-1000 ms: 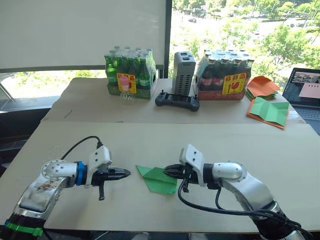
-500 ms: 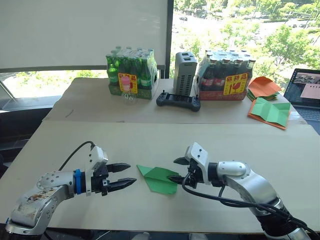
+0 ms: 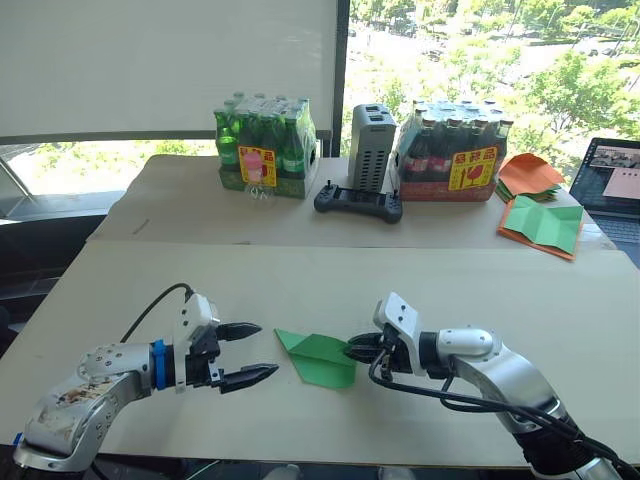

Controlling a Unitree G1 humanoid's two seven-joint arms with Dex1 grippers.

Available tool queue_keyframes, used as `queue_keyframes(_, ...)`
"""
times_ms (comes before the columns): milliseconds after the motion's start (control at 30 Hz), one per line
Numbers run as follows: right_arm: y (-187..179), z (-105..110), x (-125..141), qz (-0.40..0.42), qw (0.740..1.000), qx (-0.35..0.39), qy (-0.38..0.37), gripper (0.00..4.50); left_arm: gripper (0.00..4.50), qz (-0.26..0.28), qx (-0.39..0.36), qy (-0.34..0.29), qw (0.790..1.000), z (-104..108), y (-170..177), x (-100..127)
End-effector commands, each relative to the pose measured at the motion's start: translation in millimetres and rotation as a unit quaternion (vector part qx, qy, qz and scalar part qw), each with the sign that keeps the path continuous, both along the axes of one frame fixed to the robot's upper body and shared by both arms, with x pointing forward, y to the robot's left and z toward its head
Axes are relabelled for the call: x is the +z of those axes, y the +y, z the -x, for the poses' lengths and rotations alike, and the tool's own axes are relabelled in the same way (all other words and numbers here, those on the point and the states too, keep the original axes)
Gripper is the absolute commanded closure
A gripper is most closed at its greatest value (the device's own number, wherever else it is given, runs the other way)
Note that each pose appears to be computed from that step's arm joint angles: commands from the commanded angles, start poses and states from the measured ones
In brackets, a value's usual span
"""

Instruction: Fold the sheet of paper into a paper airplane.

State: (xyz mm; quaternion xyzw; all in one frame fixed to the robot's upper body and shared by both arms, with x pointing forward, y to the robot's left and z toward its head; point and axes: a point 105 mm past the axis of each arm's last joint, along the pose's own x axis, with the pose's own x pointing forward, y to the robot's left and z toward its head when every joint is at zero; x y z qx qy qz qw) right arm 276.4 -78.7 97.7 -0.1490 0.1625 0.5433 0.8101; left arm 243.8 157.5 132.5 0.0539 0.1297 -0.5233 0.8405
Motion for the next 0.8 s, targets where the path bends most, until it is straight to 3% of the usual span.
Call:
queue_keyframes(33, 7, 4, 10, -0.012, 1.000, 0.019, -0.022, 4.43, 0.00, 0.004, -0.008, -0.013, 1.000, -1, -5, 7)
queue_keyframes(200, 10, -3, 22, -0.028, 0.998, 0.007, -0.054, 4.43, 0.00, 0.024, -0.002, -0.013, 1.000, -5, -5, 12)
queue_keyframes(500, 3, -18, 67, -0.038, 0.977, -0.020, -0.207, 4.50, 2.79, 0.038, 0.004, -0.015, 0.999, -10, -2, 16)
queue_keyframes(600, 7, -6, 99, -0.022, 0.933, 0.013, -0.360, 4.50, 3.83, 0.037, 0.000, -0.010, 0.999, -11, -4, 15)
queue_keyframes(667, 12, 6, 106, -0.007, 0.900, 0.046, -0.433, 4.50, 4.45, 0.036, 0.001, -0.009, 0.999, -11, -3, 15)
queue_keyframes(800, 16, 17, 101, 0.016, 0.863, 0.081, -0.499, 4.50, 4.45, 0.036, 0.005, -0.011, 0.999, -11, 0, 16)
